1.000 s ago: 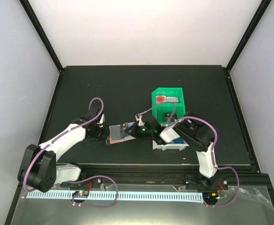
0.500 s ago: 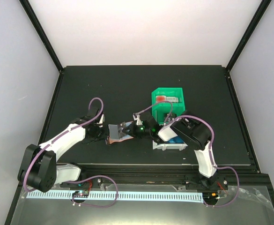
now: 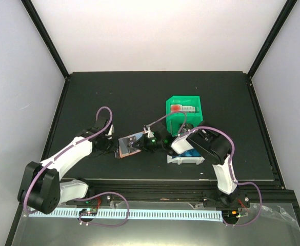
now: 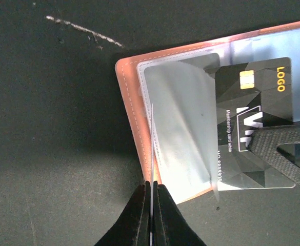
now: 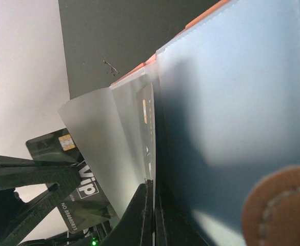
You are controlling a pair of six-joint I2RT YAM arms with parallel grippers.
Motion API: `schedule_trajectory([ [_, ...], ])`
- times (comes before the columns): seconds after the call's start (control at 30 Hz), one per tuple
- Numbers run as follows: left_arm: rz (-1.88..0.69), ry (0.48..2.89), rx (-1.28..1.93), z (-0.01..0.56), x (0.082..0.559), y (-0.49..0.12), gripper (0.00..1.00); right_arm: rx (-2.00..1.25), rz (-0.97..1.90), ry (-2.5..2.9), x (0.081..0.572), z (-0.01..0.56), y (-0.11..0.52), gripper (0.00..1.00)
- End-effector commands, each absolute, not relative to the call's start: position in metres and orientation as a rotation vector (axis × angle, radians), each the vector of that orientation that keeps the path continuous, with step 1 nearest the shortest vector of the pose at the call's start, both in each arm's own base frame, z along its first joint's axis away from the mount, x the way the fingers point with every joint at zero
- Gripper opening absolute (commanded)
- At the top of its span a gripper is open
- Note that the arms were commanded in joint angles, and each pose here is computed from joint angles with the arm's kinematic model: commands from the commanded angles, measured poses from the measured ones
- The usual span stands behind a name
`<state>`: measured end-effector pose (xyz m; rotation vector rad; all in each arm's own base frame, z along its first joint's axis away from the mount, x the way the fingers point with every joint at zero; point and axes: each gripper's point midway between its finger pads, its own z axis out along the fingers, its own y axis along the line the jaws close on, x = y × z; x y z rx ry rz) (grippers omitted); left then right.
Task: Put the credit cards into the card holder
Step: Insert the credit card into the card holder.
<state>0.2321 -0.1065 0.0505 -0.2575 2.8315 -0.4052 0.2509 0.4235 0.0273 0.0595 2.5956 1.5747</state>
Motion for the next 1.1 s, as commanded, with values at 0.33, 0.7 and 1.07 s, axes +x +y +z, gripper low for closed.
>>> schedule_trajectory([
  [0.33,-0.391,2.852,-0.253,0.047,0.229,-0.105,0.02,-0.122,1.369,2.599,0.254,0.014,0.420,0.07],
  [0.7,-0.381,2.871,-0.254,0.043,0.228,-0.105,0.01,-0.167,1.344,2.565,0.264,0.011,0.426,0.09],
  [1.07,-0.412,2.878,-0.238,0.041,0.228,-0.109,0.02,-0.192,1.528,2.588,0.238,0.012,0.442,0.07],
])
